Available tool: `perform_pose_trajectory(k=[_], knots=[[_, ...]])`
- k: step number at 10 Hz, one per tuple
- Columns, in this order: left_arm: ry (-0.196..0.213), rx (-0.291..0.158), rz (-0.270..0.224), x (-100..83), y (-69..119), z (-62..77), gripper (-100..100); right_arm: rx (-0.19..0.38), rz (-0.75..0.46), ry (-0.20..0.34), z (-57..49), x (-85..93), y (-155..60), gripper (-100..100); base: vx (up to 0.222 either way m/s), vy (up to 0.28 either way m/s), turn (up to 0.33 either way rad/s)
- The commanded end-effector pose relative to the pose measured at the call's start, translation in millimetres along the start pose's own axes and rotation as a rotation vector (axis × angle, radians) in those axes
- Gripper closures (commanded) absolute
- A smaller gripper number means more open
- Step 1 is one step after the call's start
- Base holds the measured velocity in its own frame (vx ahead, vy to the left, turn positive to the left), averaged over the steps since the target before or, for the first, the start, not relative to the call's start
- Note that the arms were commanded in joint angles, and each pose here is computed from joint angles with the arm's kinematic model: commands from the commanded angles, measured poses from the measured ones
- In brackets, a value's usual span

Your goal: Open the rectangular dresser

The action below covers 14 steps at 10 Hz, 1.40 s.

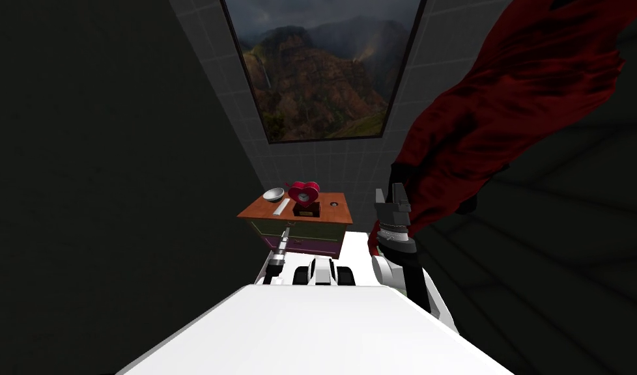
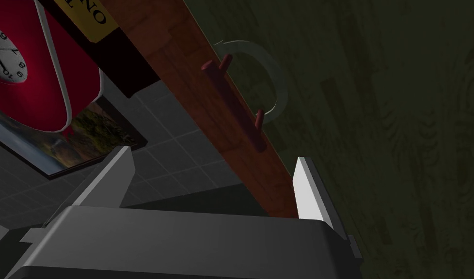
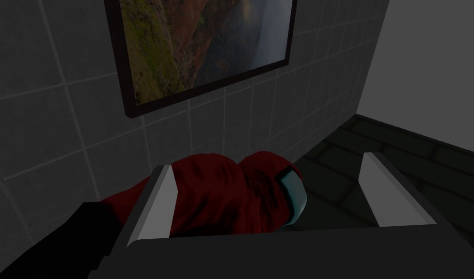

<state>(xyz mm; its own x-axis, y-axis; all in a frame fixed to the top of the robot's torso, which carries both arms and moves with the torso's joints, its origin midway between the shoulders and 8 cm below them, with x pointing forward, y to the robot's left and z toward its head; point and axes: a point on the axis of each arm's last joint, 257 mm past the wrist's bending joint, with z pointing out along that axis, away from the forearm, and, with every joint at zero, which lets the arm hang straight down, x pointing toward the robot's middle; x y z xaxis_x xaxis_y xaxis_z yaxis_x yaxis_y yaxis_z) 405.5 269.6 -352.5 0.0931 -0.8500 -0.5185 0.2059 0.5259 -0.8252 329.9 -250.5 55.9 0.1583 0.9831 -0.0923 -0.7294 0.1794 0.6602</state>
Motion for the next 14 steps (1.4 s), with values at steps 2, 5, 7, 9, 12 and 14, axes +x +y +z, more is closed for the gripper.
perform_pose_trajectory(k=[2, 5, 7, 9, 12, 14], knots=[[0.019, -0.017, 0.001, 12.8, 7.6, -13.8, -100, 0.0, 0.0, 0.0, 0.0, 0.0, 0.0, 0, 0.035, 0.013, -0.032], [0.035, -0.032, -0.001, 24.9, 12.0, -25.7, -100, 0.0, 0.0, 0.0, 0.0, 0.0, 0.0, 0, 0.049, 0.019, -0.051], [0.034, -0.029, -0.002, 19.4, 12.6, -9.4, -100, 0.0, 0.0, 0.0, 0.0, 0.0, 0.0, 0, 0.013, -0.003, 0.004], [0.035, -0.029, -0.002, 15.3, 12.8, 5.7, -100, 0.0, 0.0, 0.0, 0.0, 0.0, 0.0, 0, 0.003, -0.03, 0.005], [0.034, -0.03, -0.001, 21.8, 12.3, -18.5, 100, 0.0, 0.0, 0.0, 0.0, 0.0, 0.0, 0, -0.002, 0.011, -0.006], [0.033, -0.03, -0.001, 21.9, 13.2, -19.7, 100, 0.0, 0.0, 0.0, 0.0, 0.0, 0.0, 0, -0.003, 0.022, -0.004]])
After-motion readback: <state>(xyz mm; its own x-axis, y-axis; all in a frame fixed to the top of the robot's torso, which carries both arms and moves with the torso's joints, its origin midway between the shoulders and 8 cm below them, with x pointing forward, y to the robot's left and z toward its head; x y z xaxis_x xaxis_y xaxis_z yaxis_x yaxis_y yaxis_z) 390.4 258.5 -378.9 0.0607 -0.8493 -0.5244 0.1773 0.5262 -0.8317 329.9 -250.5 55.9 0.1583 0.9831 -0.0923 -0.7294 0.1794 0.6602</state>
